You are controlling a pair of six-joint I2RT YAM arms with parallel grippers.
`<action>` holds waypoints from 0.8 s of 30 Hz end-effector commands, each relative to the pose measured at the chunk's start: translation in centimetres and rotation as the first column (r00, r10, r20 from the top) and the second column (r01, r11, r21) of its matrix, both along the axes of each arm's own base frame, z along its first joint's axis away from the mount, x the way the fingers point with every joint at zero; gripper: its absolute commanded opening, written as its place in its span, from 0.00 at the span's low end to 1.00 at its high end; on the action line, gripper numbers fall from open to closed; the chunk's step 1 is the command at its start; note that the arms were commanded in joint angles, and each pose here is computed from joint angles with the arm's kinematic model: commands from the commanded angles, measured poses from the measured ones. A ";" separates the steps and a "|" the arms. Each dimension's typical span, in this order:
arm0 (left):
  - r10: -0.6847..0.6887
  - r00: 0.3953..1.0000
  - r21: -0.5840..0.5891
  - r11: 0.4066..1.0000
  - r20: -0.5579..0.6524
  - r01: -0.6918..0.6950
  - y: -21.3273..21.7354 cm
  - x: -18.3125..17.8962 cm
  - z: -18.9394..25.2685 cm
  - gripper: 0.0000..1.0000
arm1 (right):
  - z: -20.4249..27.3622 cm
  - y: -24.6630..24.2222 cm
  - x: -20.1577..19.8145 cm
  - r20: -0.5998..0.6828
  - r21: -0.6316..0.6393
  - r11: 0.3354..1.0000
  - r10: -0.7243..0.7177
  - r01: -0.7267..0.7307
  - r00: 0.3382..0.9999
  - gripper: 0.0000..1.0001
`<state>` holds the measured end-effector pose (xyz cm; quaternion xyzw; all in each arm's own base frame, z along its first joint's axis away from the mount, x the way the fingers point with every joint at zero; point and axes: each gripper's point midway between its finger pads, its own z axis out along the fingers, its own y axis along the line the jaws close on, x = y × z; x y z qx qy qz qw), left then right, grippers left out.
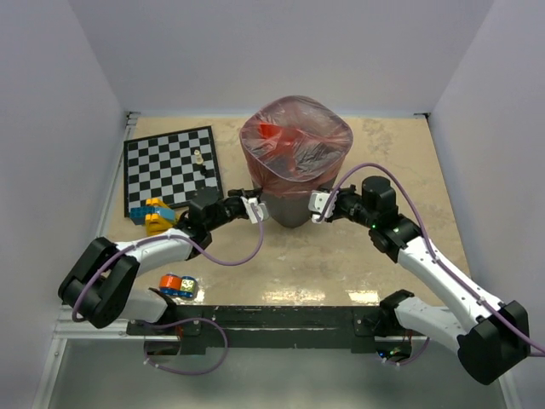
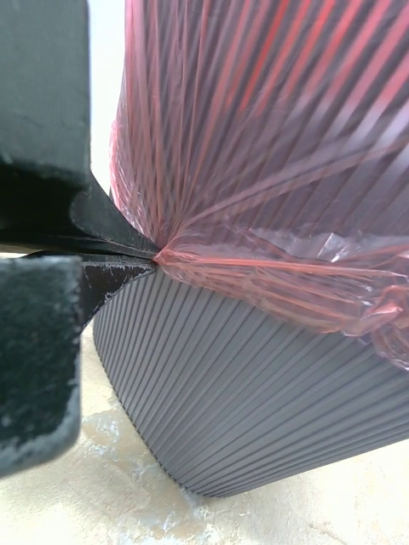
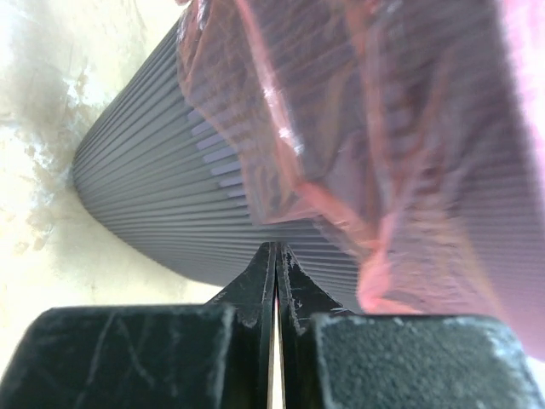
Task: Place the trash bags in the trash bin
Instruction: Place the trash bag in the trash bin.
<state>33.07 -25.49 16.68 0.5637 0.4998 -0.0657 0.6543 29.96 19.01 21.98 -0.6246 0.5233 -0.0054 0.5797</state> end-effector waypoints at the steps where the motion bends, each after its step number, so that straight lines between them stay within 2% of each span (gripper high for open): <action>1: -0.037 0.995 -0.034 0.999 0.091 0.040 -1.1 0.3 2.4 0.00 | -1.2 -0.8 0.0 -0.009 -0.001 0.999 -0.054 0.054 0.998 0.00; 3: -0.045 0.996 0.002 0.999 0.072 0.045 -1.0 0.2 1.2 0.00 | -2.3 -1.1 -0.6 -0.043 -0.013 0.998 -0.056 0.055 0.997 0.00; 8: -0.067 0.998 0.117 0.991 -0.014 0.068 -0.7 -0.4 -3.6 0.00 | -2.3 -0.7 -2.0 -0.149 0.055 0.996 -0.055 0.064 0.987 0.00; 12: -0.057 0.996 0.141 0.988 -0.062 0.065 -0.5 -0.3 -5.4 0.00 | -1.7 -0.2 -3.2 -0.252 0.122 0.990 -0.042 0.075 0.967 0.00; 18: -0.049 0.988 0.210 0.975 -0.144 0.079 -0.2 -0.6 -8.2 0.00 | -0.3 -0.6 -3.3 -0.372 0.245 0.945 -0.114 0.216 0.921 0.00; 24: -0.052 0.980 0.256 0.961 -0.194 0.102 0.6 -1.8 -9.5 0.00 | 2.5 -0.8 -3.2 -0.438 0.334 0.897 -0.125 0.290 0.890 0.00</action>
